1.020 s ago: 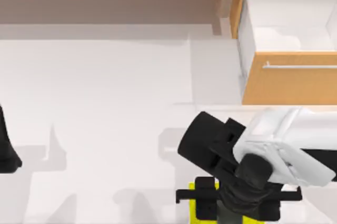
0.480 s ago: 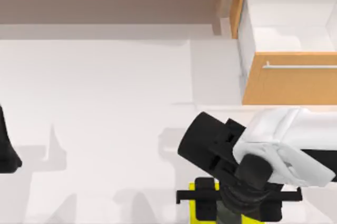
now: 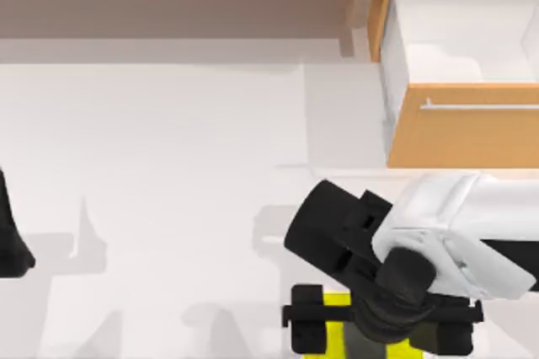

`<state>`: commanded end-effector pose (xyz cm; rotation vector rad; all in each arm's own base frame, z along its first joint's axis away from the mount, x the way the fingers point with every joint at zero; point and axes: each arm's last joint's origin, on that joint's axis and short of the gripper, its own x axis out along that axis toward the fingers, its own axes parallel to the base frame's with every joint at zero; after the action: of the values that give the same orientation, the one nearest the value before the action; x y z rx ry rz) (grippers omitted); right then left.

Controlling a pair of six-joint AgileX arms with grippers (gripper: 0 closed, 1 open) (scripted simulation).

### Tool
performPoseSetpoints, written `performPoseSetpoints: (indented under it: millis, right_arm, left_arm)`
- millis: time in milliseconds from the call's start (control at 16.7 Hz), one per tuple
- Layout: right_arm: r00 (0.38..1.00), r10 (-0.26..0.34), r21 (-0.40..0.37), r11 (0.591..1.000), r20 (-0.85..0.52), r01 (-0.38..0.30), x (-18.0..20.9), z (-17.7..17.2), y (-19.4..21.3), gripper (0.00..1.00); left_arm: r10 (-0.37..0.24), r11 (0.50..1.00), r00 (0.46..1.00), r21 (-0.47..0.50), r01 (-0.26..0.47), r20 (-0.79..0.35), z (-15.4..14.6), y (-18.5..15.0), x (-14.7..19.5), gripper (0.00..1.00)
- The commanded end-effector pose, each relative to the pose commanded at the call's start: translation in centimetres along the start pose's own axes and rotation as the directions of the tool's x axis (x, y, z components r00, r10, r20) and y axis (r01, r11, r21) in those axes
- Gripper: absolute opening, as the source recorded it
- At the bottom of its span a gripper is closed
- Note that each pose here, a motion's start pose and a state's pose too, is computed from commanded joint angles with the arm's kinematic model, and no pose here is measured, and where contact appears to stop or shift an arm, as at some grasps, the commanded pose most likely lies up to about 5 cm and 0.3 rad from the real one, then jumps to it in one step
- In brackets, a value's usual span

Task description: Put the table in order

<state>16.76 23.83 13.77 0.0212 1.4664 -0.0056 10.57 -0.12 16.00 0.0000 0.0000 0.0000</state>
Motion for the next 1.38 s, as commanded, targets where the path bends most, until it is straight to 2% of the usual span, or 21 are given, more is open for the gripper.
performPoseSetpoints:
  millis: [360,540,780,960,1140,1260,1380]
  right_arm:
    - [1.000,0.001,0.000,1.000,0.001,-0.001,0.0,0.0,0.0,1.00]
    - [0.997,0.060,-0.042,0.997,0.051,-0.058,-0.6,0.6,0.2,1.00]
    - [0.964,0.194,-0.213,0.965,0.181,-0.154,-0.6,2.0,0.4,1.00]
    - [0.907,0.294,-0.397,0.904,0.302,-0.160,0.3,3.2,0.1,1.00]
    - [0.821,0.374,-0.577,0.814,0.431,-0.068,1.5,4.2,-0.7,1.00]
    - [0.752,0.411,-0.667,0.743,0.515,0.050,2.5,4.6,-1.5,1.00]
    - [0.676,0.434,-0.716,0.668,0.596,0.203,3.4,4.9,-2.6,1.00]
  left_arm:
    - [0.000,1.000,1.000,0.000,0.000,0.000,0.0,0.0,0.0,1.00]
    - [0.000,1.000,1.000,0.000,0.000,0.000,0.0,0.0,0.0,1.00]
    - [0.000,1.000,1.000,0.000,0.000,0.000,0.0,0.0,0.0,1.00]
    - [0.000,1.000,1.000,0.000,0.000,0.000,0.0,0.0,0.0,1.00]
    - [0.000,1.000,1.000,0.000,0.000,0.000,0.0,0.0,0.0,1.00]
    - [0.000,1.000,1.000,0.000,0.000,0.000,0.0,0.0,0.0,1.00]
    - [0.000,1.000,1.000,0.000,0.000,0.000,0.0,0.0,0.0,1.00]
